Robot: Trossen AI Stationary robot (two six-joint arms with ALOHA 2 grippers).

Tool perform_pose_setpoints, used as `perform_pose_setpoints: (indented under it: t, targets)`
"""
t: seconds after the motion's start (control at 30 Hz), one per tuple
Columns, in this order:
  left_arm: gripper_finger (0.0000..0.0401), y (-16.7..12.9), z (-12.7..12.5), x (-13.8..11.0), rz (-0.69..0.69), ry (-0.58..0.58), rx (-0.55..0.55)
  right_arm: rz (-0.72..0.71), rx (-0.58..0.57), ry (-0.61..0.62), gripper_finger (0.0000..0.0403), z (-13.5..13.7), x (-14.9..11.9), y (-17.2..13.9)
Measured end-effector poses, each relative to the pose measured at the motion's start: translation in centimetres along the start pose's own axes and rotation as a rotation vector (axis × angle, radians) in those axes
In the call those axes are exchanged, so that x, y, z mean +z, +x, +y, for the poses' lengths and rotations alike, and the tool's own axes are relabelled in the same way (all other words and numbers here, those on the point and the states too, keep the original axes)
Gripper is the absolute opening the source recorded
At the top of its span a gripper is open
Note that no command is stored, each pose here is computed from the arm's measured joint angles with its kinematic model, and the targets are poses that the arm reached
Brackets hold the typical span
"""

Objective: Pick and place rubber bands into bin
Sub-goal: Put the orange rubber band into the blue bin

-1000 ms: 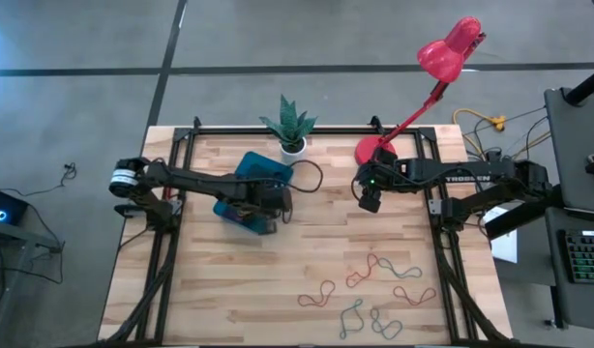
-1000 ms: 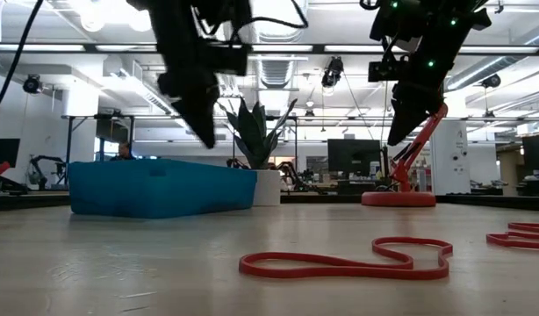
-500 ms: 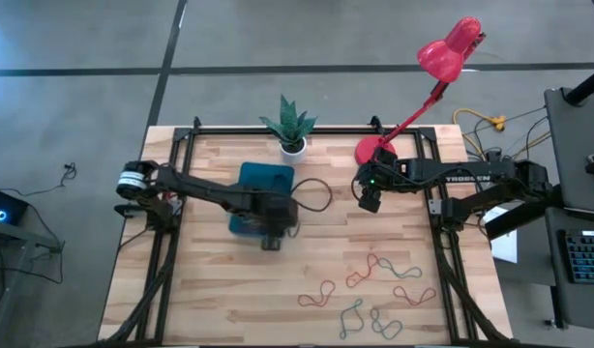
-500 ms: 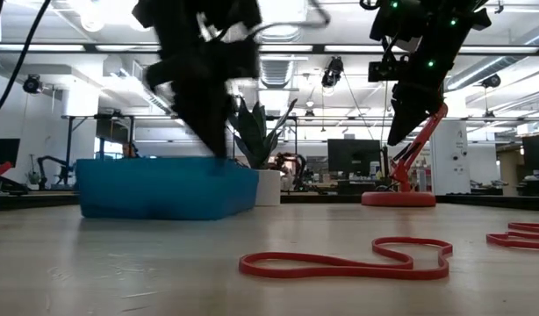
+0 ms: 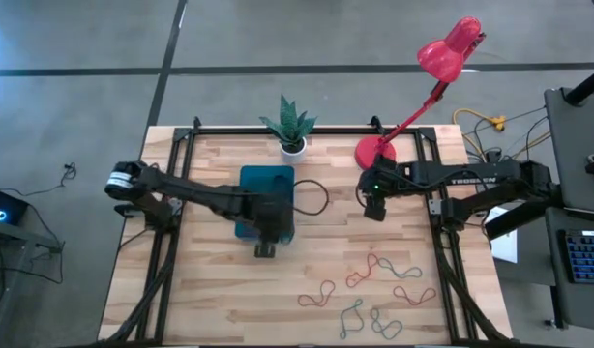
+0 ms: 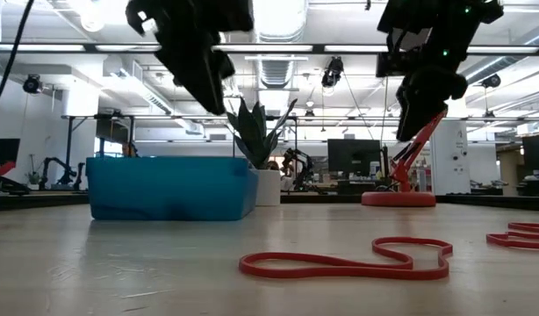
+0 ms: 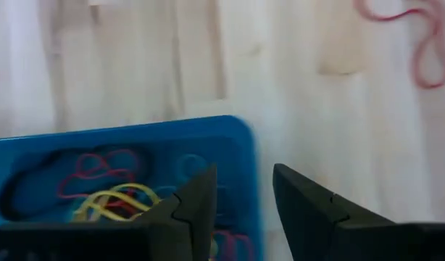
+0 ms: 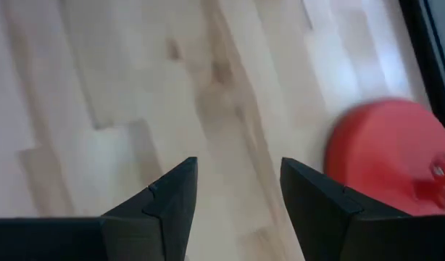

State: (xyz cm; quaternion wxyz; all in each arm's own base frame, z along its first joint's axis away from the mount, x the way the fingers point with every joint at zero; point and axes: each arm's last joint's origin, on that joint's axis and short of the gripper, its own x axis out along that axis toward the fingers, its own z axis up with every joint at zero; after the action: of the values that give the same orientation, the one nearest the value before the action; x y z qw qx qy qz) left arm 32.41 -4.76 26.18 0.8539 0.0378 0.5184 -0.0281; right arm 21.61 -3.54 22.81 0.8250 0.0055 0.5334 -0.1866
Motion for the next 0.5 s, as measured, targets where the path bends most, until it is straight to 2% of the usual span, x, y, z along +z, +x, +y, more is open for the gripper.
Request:
perform_pose_setpoints:
  t: [0.13, 0.23, 0.33, 0.5]
  targets:
    - [0.0121, -0.8, -3.5, -0.3, -0.020, 0.034, -0.053, -0.059, 0.080, -0.037, 0.0185, 1.0, 0.4, -0.4]
    - [0.0121, -1.2, -6.4, -0.8, -0.020, 0.056, -0.091, -0.122, 0.213, -0.049, 0.0185, 2.4, 0.9, -0.8]
    - [0.0121, -1.7, -8.7, -1.2, -0.039, 0.058, -0.067, -0.175, 0.331, -0.048, 0.0185, 4.6, 1.2, -1.7]
    - [0.0121, -2.2, -11.6, -1.8, -0.090, 0.007, -0.053, -0.187, 0.380, 0.008, 0.0185, 8.0, 0.6, -3.4]
